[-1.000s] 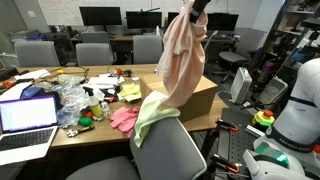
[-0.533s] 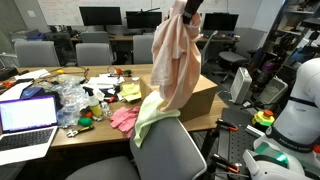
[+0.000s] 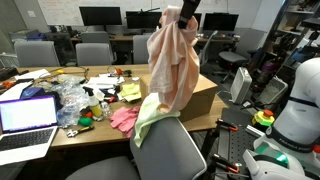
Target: Take the clothes on the box and put them on the back rest of the chair
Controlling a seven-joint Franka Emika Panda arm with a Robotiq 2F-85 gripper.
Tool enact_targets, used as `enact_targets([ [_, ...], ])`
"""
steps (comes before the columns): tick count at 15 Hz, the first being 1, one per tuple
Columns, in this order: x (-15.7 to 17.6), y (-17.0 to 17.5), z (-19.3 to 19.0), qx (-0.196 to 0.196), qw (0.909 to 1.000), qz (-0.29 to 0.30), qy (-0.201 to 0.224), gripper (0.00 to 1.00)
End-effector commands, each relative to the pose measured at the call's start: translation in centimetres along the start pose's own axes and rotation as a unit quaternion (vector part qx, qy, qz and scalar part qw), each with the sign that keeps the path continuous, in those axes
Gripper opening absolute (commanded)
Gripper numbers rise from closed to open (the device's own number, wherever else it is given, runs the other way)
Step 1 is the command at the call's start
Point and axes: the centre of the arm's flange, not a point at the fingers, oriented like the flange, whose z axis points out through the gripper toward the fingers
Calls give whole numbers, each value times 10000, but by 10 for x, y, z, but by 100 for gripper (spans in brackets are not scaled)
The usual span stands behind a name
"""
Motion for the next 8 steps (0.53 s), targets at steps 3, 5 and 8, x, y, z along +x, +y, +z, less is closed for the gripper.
enact_targets([
  [3,8,5,-9,-62,9999,-102,-72,64],
  [5,7,8,-8,-49,9999,-80,-93,79],
  [8,6,14,-4,-4,9998,-35,-180,99],
])
